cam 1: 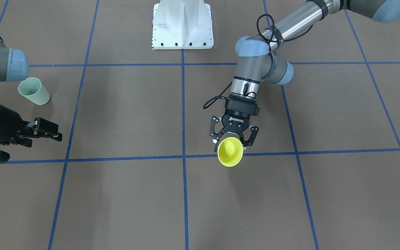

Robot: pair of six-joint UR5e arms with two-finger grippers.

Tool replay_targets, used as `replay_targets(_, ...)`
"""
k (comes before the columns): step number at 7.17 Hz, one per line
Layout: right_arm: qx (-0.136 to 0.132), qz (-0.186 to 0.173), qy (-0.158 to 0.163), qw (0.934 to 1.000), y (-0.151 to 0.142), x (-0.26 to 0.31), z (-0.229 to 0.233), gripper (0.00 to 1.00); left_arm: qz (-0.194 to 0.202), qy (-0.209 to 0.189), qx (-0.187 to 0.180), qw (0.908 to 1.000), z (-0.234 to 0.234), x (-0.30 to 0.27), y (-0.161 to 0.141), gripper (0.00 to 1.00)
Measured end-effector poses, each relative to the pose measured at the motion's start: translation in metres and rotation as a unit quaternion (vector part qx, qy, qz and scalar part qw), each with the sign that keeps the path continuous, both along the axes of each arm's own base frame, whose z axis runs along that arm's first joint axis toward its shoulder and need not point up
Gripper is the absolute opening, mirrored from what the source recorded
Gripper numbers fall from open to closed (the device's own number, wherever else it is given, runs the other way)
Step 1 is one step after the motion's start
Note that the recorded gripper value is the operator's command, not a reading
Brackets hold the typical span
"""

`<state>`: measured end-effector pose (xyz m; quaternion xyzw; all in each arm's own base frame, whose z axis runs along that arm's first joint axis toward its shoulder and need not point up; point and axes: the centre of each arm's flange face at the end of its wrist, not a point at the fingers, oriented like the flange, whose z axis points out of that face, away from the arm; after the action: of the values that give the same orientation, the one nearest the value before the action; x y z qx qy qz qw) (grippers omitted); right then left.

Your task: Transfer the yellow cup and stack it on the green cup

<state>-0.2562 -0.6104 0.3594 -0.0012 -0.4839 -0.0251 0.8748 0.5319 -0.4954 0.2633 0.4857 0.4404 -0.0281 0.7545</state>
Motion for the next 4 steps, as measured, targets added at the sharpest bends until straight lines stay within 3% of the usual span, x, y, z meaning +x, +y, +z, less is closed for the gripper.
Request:
replay_targets(1,0.002,0.01,-0.005,0.9999,0.004,-0.018,-0.015,1.0,0.058,0.012,0.05,0.997,-0.013,0.015,0.021,0.27)
replay_targets(2,0.013,0.016,-0.012,0.9997,0.012,-0.038,-0.026,1.0,0.115,0.027,0.098,0.9882,-0.02,0.029,0.043,0.27)
replay_targets(3,0.024,0.019,-0.029,0.9991,0.022,-0.056,-0.037,1.0,0.167,0.05,0.132,0.9758,-0.027,0.044,0.066,0.31)
replay_targets(4,0.032,0.021,-0.048,0.9981,0.033,-0.069,-0.047,1.0,0.206,0.074,0.157,0.9631,-0.04,0.06,0.094,0.26)
